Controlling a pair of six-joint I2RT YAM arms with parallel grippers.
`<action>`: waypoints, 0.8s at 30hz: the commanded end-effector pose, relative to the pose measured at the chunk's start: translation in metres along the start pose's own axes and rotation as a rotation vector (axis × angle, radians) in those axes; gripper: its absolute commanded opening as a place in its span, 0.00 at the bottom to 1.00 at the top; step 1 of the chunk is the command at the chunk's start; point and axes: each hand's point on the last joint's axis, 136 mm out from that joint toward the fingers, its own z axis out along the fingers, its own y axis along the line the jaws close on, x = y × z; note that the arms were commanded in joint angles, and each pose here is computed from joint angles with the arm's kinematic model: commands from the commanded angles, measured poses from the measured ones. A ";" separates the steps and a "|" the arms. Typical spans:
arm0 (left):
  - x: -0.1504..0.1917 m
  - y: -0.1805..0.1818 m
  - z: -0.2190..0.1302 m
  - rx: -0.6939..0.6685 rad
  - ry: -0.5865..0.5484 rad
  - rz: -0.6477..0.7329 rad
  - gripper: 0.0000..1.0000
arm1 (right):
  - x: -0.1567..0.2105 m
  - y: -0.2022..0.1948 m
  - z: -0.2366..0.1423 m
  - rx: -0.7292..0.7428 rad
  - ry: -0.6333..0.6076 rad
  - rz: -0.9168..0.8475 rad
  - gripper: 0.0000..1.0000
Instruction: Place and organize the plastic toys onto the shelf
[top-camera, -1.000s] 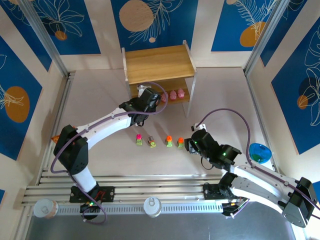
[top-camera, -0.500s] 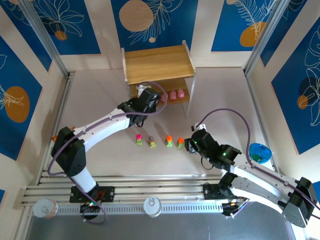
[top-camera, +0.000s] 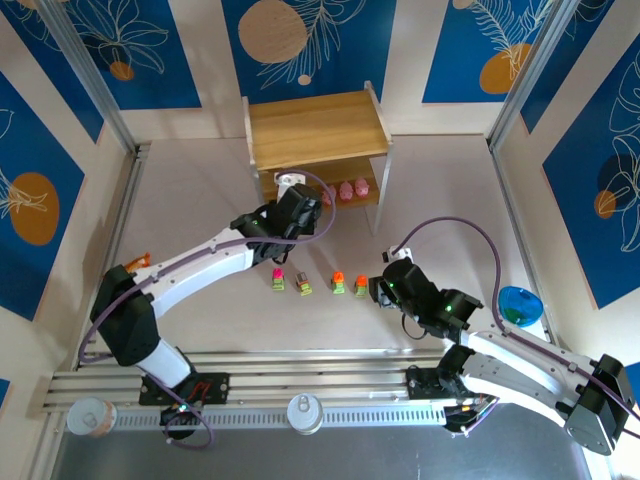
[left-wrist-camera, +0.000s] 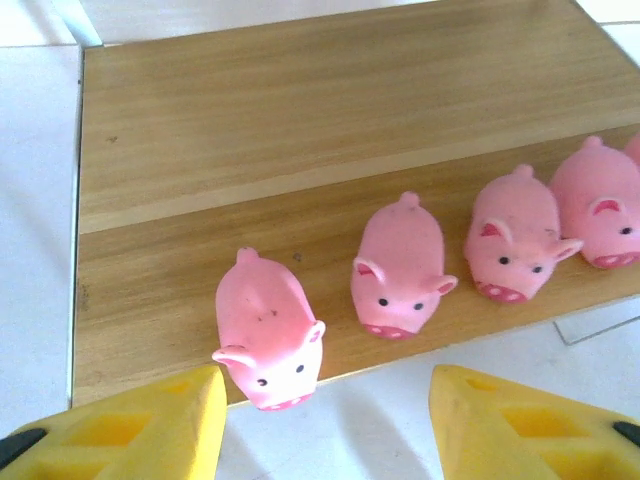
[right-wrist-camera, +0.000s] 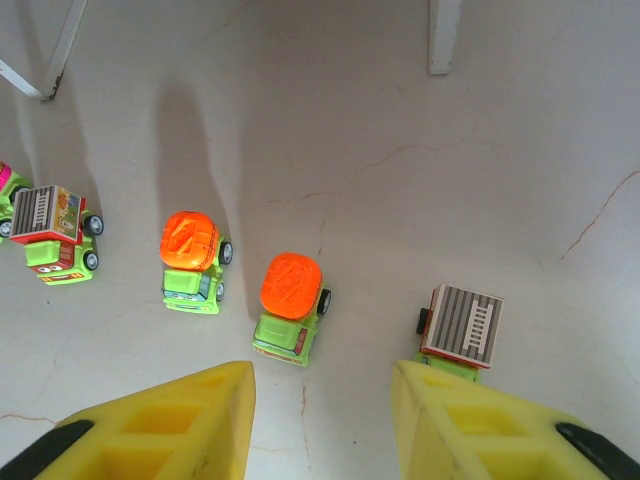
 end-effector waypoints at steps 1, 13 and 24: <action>-0.003 0.002 -0.008 -0.006 -0.033 -0.004 0.56 | -0.004 0.002 -0.001 -0.011 -0.013 0.006 0.41; 0.023 -0.004 -0.039 0.028 -0.049 0.061 0.56 | -0.005 -0.001 -0.001 0.005 -0.018 0.014 0.44; 0.079 -0.001 -0.035 0.073 -0.041 0.250 0.60 | -0.005 -0.008 0.010 0.090 0.047 0.030 0.48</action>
